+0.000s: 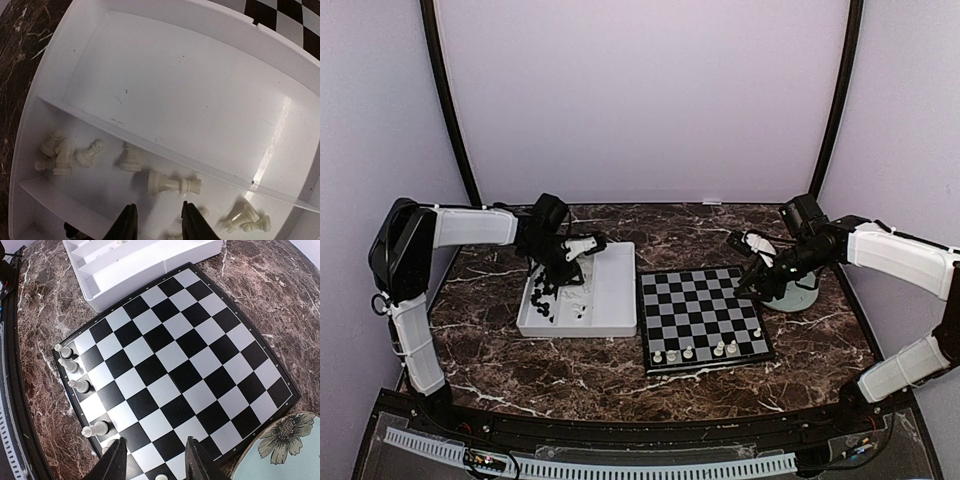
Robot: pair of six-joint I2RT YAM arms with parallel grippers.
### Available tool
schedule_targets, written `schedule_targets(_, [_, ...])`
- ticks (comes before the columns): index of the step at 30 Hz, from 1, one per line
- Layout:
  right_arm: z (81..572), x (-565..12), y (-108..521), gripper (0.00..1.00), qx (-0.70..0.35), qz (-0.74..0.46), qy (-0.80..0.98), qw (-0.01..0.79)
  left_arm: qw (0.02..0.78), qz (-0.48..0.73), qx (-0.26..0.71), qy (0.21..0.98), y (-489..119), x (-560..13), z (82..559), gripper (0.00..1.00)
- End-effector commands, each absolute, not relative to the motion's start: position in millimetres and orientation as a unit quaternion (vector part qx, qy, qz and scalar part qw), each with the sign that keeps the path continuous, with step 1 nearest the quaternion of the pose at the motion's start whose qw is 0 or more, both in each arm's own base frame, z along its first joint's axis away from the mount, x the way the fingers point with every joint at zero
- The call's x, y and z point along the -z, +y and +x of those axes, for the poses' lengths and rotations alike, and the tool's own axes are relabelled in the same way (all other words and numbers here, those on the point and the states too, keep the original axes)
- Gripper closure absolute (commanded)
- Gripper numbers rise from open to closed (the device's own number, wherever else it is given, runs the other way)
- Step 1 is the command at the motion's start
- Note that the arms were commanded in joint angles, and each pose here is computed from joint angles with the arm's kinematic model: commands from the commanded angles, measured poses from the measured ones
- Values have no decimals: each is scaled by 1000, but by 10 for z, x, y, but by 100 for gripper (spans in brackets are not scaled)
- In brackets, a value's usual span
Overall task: Set up the chess pieces on the board
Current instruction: Adjust the chess pile in the storage box.
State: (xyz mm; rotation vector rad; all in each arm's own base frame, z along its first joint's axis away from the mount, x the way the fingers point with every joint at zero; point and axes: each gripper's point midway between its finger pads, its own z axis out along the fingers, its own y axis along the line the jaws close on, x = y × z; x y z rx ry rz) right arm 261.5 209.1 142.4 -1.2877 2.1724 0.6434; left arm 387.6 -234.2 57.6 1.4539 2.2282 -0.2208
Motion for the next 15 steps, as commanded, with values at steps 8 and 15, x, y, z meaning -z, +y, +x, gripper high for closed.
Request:
schedule_targets(8, [2664, -1501, 2116, 59, -241, -476, 798, 280, 191, 249, 184, 932, -2333, -838, 4323, 71])
schedule_targets(15, [2667, -1478, 2121, 59, -242, -476, 799, 278, 143, 88, 200, 965, -2390, -907, 4099, 75])
